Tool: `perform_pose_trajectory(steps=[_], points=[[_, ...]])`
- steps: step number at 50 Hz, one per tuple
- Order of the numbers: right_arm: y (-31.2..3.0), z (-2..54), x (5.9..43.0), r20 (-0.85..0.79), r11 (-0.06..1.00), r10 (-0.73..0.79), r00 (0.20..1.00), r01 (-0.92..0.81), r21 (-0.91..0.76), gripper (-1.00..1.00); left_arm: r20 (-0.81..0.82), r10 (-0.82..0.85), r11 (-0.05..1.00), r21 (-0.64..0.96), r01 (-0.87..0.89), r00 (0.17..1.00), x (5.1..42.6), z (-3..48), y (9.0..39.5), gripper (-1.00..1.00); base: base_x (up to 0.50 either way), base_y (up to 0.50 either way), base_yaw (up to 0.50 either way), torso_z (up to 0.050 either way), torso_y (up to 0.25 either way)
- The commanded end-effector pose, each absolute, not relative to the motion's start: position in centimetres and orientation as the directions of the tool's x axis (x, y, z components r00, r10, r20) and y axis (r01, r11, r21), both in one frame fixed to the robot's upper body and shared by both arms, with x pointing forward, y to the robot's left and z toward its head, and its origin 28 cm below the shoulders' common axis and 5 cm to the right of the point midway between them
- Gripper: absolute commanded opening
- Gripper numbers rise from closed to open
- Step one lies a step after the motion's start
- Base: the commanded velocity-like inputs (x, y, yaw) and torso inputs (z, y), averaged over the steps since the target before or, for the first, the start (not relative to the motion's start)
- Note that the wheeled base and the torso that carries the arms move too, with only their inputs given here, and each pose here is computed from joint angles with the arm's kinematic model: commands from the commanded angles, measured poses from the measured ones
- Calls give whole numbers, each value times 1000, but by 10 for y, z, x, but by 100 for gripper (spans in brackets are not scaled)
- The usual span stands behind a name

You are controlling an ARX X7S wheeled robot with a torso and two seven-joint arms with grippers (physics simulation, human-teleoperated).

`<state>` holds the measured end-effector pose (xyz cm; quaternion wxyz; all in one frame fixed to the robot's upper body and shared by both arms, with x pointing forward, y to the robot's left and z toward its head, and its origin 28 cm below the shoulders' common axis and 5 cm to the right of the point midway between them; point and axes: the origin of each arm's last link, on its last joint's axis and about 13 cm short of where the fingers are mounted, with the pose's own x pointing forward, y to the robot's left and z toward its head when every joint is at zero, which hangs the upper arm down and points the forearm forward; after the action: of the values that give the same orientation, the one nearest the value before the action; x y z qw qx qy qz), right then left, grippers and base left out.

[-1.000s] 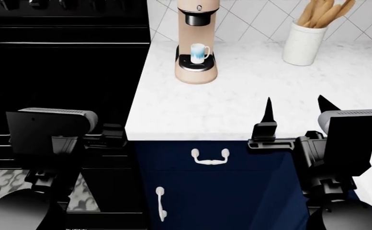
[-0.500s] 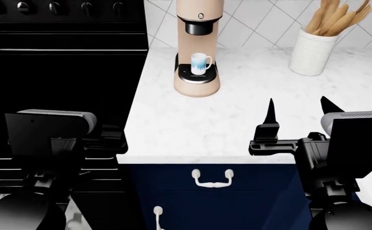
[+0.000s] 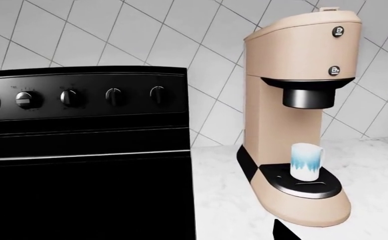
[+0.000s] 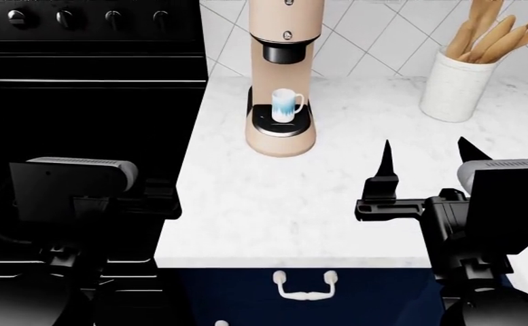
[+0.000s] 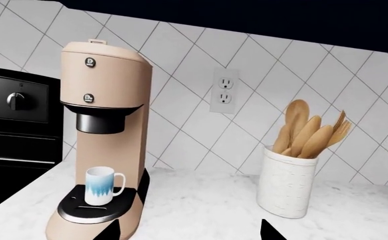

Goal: Press the button on the coffee machine to serve coffee.

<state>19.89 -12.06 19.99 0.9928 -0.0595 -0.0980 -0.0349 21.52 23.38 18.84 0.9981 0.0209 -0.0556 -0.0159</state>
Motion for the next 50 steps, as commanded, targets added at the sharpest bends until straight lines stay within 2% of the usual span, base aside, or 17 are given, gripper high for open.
perform_pose_trajectory(steps=[1,50], points=[[-122,199,197,204,990,-73,976,95,-101,100,101,-45,999,33,41,994,217,187,232,100,180,0,0,0,0],[-120,195,197,194,992,-62,979,83,-100,100,87,-42,999,35,39,995,218,183,233,100,227,0,0,0,0]])
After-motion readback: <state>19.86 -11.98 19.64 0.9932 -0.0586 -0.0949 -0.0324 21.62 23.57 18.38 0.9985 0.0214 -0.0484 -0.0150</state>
